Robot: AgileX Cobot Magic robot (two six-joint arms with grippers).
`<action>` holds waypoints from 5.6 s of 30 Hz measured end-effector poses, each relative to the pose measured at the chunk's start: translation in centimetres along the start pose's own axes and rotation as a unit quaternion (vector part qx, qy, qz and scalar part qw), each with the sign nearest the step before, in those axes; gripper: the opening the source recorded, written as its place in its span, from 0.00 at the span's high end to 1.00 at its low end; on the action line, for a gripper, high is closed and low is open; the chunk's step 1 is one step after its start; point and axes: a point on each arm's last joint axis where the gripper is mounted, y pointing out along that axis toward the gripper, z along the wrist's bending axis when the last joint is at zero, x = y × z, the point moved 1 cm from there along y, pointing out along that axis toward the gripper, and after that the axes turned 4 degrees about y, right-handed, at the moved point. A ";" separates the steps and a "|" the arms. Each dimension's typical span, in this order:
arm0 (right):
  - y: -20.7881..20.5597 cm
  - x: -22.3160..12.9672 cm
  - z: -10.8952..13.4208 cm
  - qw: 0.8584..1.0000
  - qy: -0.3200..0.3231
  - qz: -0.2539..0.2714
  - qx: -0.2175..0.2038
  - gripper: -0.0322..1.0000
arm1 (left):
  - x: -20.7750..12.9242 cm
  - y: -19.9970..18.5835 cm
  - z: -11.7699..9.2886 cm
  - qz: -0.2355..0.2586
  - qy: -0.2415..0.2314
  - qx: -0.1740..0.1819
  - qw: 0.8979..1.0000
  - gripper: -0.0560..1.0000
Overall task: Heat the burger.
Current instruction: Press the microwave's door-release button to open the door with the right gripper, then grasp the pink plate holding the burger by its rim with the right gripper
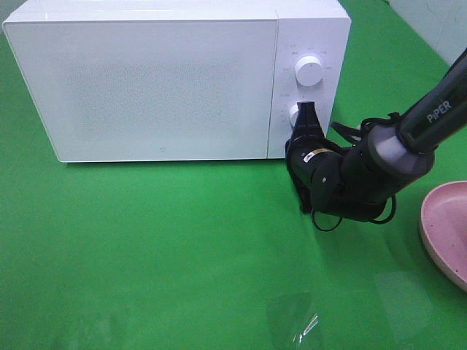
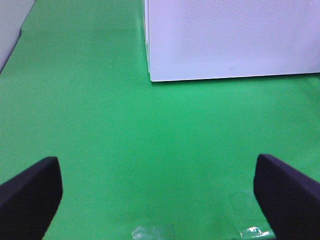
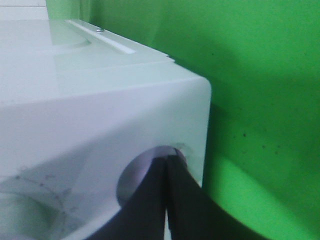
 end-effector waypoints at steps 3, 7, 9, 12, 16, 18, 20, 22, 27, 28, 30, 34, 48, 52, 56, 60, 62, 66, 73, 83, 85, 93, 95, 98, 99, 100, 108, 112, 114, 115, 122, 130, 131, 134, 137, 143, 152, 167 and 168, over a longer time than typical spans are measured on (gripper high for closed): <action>0.2 0.0 0.1 1.000 0.006 -0.006 0.001 0.97 | 0.0 0.0 0.0 0.000 0.000 0.000 1.000 0.04; 0.4 -0.1 0.2 1.000 0.006 -0.009 0.011 0.97 | 0.0 0.0 0.0 0.000 0.000 0.000 1.000 0.04; 0.3 -0.1 0.2 1.000 0.005 -0.009 0.013 0.97 | 0.0 0.0 0.0 0.000 0.000 0.000 1.000 0.04; 0.3 -0.2 0.2 1.000 0.006 -0.011 0.019 0.97 | 0.0 0.0 0.0 0.000 0.000 0.000 1.000 0.04; 0.4 -0.2 0.3 1.000 0.009 -0.014 0.019 0.97 | 0.0 0.0 0.0 0.000 0.000 0.000 1.000 0.04; 0.5 -0.3 0.3 1.000 0.011 -0.014 0.017 0.97 | 0.0 0.0 0.0 0.000 0.000 0.000 1.000 0.04; 0.5 -0.3 0.3 1.000 0.012 -0.014 0.017 0.97 | 0.0 0.0 0.0 0.000 0.000 0.000 1.000 0.04; 0.5 -0.3 0.3 1.000 0.012 -0.015 0.017 0.97 | 0.0 0.0 0.0 0.000 0.000 0.000 1.000 0.04; 0.5 -0.3 0.3 1.000 0.012 -0.014 0.016 0.97 | 0.0 0.0 0.0 0.000 0.000 0.000 1.000 0.04; 0.5 -0.3 0.3 1.000 0.012 -0.014 0.016 0.97 | 0.0 0.0 0.0 0.000 0.000 0.000 1.000 0.04; 0.4 -0.3 0.4 1.000 0.014 -0.013 0.013 0.97 | 0.0 0.0 0.0 0.000 0.000 0.000 1.000 0.04; 0.3 -0.2 0.6 1.000 0.013 -0.008 0.005 0.96 | 0.0 0.0 0.0 0.000 0.000 0.000 1.000 0.04; -2.2 0.6 1.2 0.998 -0.038 0.041 0.012 0.95 | 0.0 0.0 0.0 0.000 0.000 0.000 1.000 0.04; -3.3 0.8 0.9 0.997 -0.045 0.062 -0.011 0.95 | 0.0 0.0 0.0 0.000 0.000 0.000 1.000 0.04; -4.3 0.9 0.7 0.995 -0.059 0.079 -0.022 0.94 | 0.0 0.0 0.0 0.000 0.000 0.000 1.000 0.04; -6.5 1.2 0.2 0.987 -0.100 0.118 -0.035 0.93 | 0.0 0.0 0.0 0.000 0.000 0.000 1.000 0.04; -6.8 1.3 0.1 0.986 -0.104 0.123 -0.037 0.93 | 0.0 0.0 0.0 0.000 0.000 0.000 1.000 0.04; -8.2 1.3 0.5 0.978 -0.143 0.150 -0.029 0.93 | 0.0 0.0 0.0 0.000 0.000 0.000 1.000 0.04; -9.9 1.0 1.7 0.944 -0.264 0.193 -0.042 0.93 | 0.0 0.0 0.0 0.000 0.000 0.000 1.000 0.04; -12.3 1.7 2.8 0.833 -0.498 0.231 -0.063 0.92 | 0.0 0.0 0.0 0.000 0.000 0.000 1.000 0.04; -12.8 1.9 2.8 0.811 -0.530 0.238 -0.071 0.91 | 0.0 0.0 0.0 0.000 0.000 0.000 1.000 0.04; -13.5 1.7 3.3 0.728 -0.611 0.291 -0.106 0.89 | 0.0 0.0 0.0 0.000 0.000 0.000 1.000 0.04; -13.6 1.5 3.7 0.688 -0.641 0.319 -0.121 0.88 | 0.0 0.0 0.0 0.000 0.000 0.000 1.000 0.04; -13.7 1.4 4.0 0.655 -0.663 0.337 -0.132 0.88 | 0.0 0.0 0.0 0.000 0.000 0.000 1.000 0.04; -13.7 1.4 4.3 0.642 -0.673 0.342 -0.136 0.87 | 0.0 0.0 0.0 0.000 0.000 0.000 1.000 0.04; -13.7 1.4 4.3 0.642 -0.673 0.342 -0.136 0.87 | 0.0 0.0 0.0 0.000 0.000 0.000 1.000 0.04; -14.4 2.1 5.1 0.543 -0.717 0.384 -0.209 0.84 | 0.0 0.0 0.0 0.000 0.000 0.000 1.000 0.04; -15.0 2.5 5.4 0.515 -0.721 0.401 -0.233 0.80 | 0.0 0.0 0.0 0.000 0.000 0.000 1.000 0.04; -15.3 2.8 5.5 0.489 -0.729 0.412 -0.246 0.74 | 0.0 0.0 0.0 0.000 0.000 0.000 1.000 0.04; -15.3 2.8 5.5 0.489 -0.729 0.412 -0.246 0.74 | 0.0 0.0 0.0 0.000 0.000 0.000 1.000 0.04; -16.1 4.7 7.4 0.499 -0.733 0.394 -0.242 0.42 | 0.0 0.0 0.0 0.000 0.000 0.000 1.000 0.04; -17.1 8.3 10.0 0.538 -0.732 0.341 -0.243 0.08 | 0.0 0.0 0.0 0.000 0.000 0.000 1.000 0.04; -17.1 8.3 10.0 0.538 -0.732 0.341 -0.243 0.08 | 0.0 0.0 0.0 0.000 0.000 0.000 1.000 0.04; -16.8 10.1 10.1 0.557 -0.715 0.329 -0.267 0.07 | 0.0 0.0 0.0 0.000 0.000 0.000 1.000 0.04; -16.7 11.3 10.0 0.570 -0.703 0.320 -0.281 0.08 | 0.0 0.0 0.0 0.000 0.000 0.000 1.000 0.04; -16.3 13.5 9.9 0.596 -0.685 0.297 -0.296 0.09 | 0.0 0.0 0.0 0.000 0.000 0.000 1.000 0.04; -16.0 13.8 8.4 0.609 -0.687 0.281 -0.280 0.11 | 0.0 0.0 0.0 0.000 0.000 0.000 1.000 0.04; -11.4 13.9 2.8 0.614 -0.654 0.310 -0.315 0.15 | 0.0 0.0 0.0 0.000 0.000 0.000 1.000 0.04; -11.0 14.1 2.3 0.616 -0.649 0.311 -0.321 0.15 | 0.0 0.0 0.0 0.000 0.000 0.000 1.000 0.04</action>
